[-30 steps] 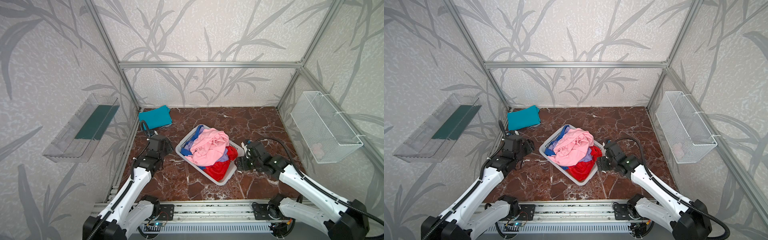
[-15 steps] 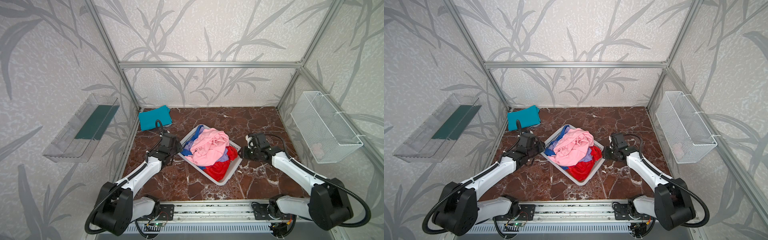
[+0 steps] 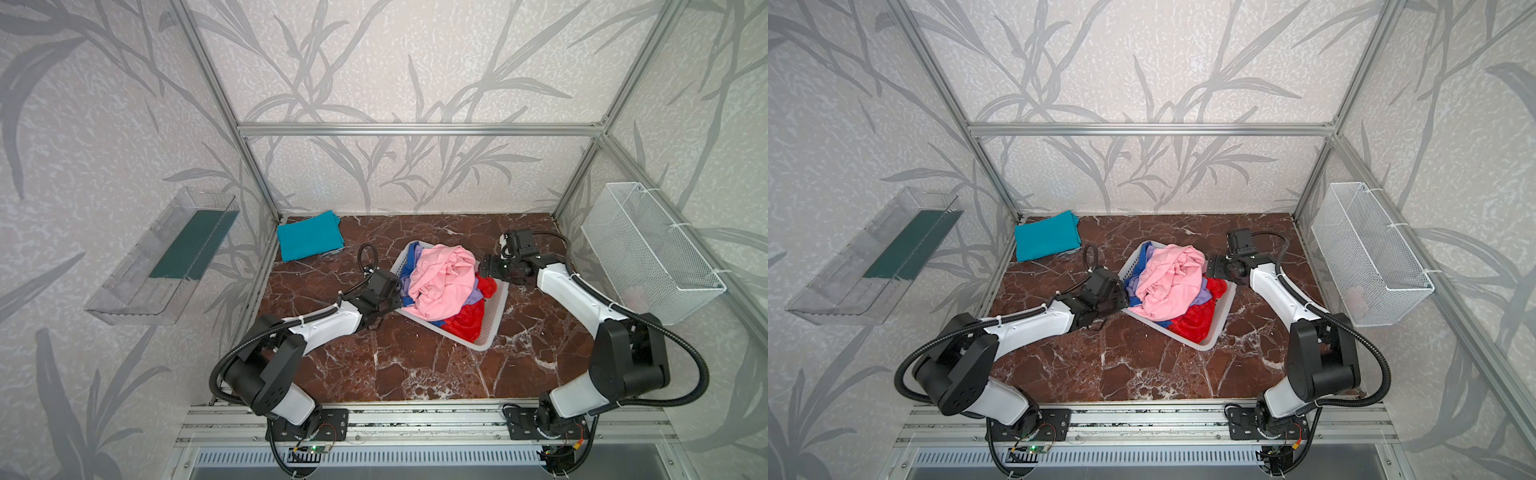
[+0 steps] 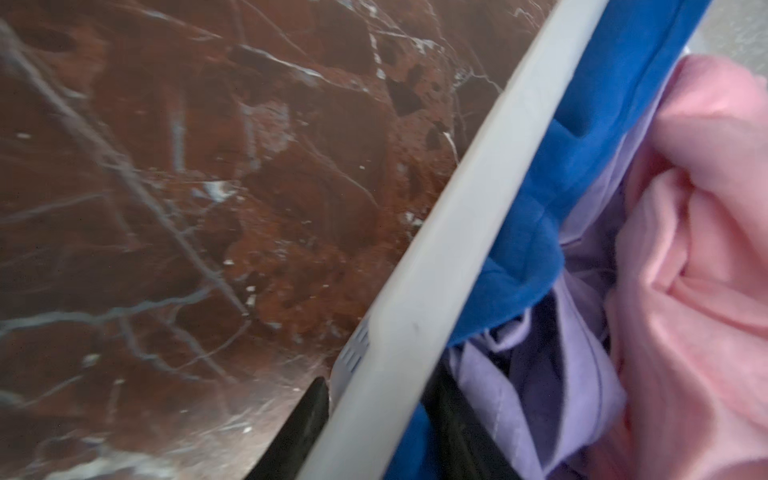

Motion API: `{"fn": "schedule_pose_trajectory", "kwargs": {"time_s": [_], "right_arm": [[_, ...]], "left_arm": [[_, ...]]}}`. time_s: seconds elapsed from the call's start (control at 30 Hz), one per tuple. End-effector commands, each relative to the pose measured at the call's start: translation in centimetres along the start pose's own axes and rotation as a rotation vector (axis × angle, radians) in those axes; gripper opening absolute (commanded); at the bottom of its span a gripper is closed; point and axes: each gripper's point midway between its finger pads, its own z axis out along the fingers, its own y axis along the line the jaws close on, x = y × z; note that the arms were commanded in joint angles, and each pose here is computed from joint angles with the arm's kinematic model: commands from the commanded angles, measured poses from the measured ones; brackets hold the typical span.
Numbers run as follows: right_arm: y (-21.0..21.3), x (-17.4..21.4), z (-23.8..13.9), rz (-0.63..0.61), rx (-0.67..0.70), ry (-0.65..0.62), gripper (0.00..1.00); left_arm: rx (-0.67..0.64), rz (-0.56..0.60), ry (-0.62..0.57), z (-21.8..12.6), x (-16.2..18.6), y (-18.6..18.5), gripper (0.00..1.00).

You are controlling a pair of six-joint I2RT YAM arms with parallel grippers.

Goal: Fold and stack the t-shirts

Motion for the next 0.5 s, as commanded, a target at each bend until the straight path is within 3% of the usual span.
{"fn": "schedule_pose_trajectory", "kwargs": {"time_s": [0.0,0.2,0.47], "right_arm": [[1.7,-1.7,-3.1,-0.052,-0.009,-0.072,0.99],[4.1,-0.5,-7.4,-0.343,0.103,-0.202,0.99],[1.8,-0.3,-7.9,-0.339,0.211,-0.221,0.99]], "left_arm": [[0.169,0.055,0.093,0.4,3.2,-6.2,0.44],[0.234,0.069,0.082,-0.1,2.6,-9.3,0.50],[0.211,0.077,0.030,-1.7,1.5,-8.7,0.52]]}}
